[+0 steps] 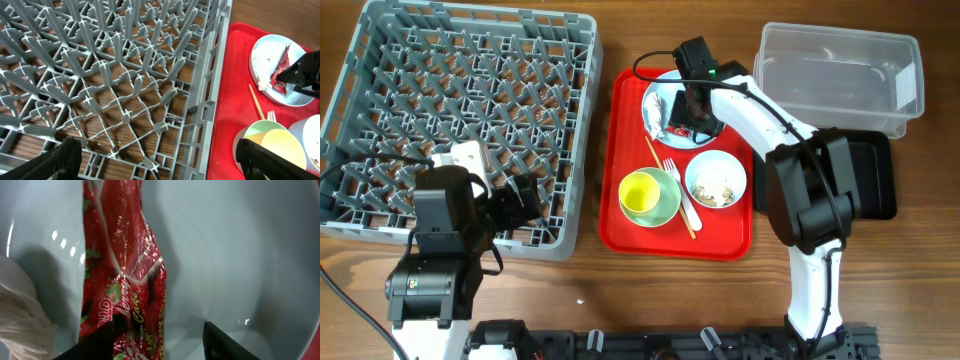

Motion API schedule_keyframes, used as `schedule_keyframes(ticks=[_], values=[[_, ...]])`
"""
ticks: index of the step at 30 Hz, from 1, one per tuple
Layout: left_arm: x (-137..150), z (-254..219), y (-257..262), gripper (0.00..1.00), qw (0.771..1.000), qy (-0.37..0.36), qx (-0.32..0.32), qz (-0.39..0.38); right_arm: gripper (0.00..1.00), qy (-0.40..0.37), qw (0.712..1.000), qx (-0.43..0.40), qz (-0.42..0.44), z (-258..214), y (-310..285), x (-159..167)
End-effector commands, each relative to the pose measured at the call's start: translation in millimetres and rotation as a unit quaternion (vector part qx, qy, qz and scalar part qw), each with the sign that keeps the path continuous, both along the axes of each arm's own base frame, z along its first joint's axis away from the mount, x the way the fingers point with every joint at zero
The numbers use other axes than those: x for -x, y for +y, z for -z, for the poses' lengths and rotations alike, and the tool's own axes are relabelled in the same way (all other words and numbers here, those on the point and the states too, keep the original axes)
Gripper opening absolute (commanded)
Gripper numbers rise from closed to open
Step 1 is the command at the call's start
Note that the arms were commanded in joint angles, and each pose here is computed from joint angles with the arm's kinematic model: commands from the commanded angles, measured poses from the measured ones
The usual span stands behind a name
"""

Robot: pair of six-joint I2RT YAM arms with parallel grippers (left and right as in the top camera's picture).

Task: Sort waste into correct bins and load items into the dishwasher rack
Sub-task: 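Grasp the red snack wrapper on the white plate with the right gripper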

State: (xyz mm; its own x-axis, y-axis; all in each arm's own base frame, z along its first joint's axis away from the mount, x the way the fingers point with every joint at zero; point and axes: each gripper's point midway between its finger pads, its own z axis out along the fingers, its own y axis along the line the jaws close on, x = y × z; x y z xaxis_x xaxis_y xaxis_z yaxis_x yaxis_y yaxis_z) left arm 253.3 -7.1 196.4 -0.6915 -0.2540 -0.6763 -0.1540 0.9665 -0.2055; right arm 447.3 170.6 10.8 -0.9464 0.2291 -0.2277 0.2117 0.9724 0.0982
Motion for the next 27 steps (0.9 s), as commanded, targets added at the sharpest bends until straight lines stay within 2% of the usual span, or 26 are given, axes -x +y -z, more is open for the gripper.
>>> schedule_keyframes(ticks=[1,6,14,15,20,27], values=[[-2,-7,1,1.0,1.0,-0.009,-0.001,-0.001,0.72,0.0,1.0,-0.02,-0.015,9,11,-2],[-2,-7,1,1.0,1.0,-0.009,-0.001,0.0,0.77,-0.077,0.997,-0.025,-0.013,-40,13,-31],[-1,-6,1,1.0,1.0,-0.005,-0.001,0.0,0.78,-0.063,0.997,-0.03,0.016,-12,23,-28],[-1,-6,1,1.0,1.0,-0.005,-0.001,0.0,0.77,-0.054,0.998,-0.026,0.016,-5,22,-25],[-1,-6,1,1.0,1.0,-0.005,-0.001,0.0,0.62,-0.026,0.999,-0.002,0.022,4,11,-11],[-1,-6,1,1.0,1.0,-0.005,-0.001,0.0,0.61,-0.008,1.0,0.003,0.029,17,8,1]])
